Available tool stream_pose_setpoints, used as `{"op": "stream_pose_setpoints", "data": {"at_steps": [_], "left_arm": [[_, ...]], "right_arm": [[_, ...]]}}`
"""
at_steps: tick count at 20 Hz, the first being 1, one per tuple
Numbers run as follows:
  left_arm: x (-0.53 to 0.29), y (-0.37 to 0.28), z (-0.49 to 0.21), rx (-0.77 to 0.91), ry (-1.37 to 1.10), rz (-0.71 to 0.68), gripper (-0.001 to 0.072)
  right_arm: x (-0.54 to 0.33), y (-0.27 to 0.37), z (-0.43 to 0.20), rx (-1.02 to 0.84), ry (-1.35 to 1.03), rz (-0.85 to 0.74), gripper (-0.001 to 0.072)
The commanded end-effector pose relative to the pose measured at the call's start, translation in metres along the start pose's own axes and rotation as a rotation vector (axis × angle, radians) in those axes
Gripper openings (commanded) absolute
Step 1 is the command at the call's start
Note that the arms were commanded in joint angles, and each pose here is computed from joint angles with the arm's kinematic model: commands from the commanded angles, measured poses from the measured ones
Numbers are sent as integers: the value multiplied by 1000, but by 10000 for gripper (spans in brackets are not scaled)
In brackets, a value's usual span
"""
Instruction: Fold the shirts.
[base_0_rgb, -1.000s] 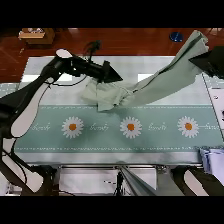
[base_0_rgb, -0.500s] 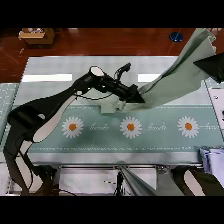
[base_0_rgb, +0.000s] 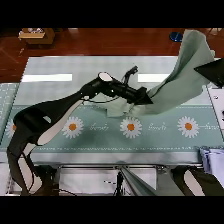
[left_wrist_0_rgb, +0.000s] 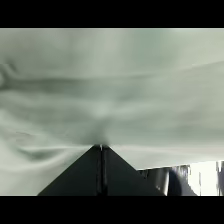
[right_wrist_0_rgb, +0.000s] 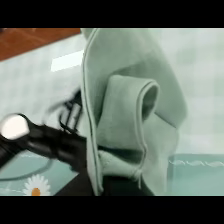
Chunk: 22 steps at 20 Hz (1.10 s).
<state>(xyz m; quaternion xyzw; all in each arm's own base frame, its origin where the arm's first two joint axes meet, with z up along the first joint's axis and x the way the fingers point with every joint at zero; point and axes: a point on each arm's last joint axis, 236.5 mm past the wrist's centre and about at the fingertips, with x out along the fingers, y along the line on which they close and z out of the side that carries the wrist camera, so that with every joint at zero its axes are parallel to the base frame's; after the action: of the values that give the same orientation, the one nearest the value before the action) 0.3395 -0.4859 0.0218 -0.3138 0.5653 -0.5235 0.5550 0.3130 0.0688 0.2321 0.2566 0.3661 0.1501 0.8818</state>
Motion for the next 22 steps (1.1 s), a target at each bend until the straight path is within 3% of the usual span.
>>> {"op": "stream_pose_setpoints", "data": {"at_steps": [1,6,10,15,22], "left_arm": [[-69,16,28,49,-46,93,12],[-274,46,53,140,-197,511,12],[-421,20,43,156,-421,707,14],[-502,-15,17,155,-588,786,14],[-494,-33,2,188,-546,785,15]], "right_arm": [[-2,-22,-10,-27,42,-94,23],[7,-17,-3,-22,32,-53,23],[34,7,8,-35,19,46,23],[122,62,-18,-80,107,157,22],[259,104,-67,6,107,196,23]]}}
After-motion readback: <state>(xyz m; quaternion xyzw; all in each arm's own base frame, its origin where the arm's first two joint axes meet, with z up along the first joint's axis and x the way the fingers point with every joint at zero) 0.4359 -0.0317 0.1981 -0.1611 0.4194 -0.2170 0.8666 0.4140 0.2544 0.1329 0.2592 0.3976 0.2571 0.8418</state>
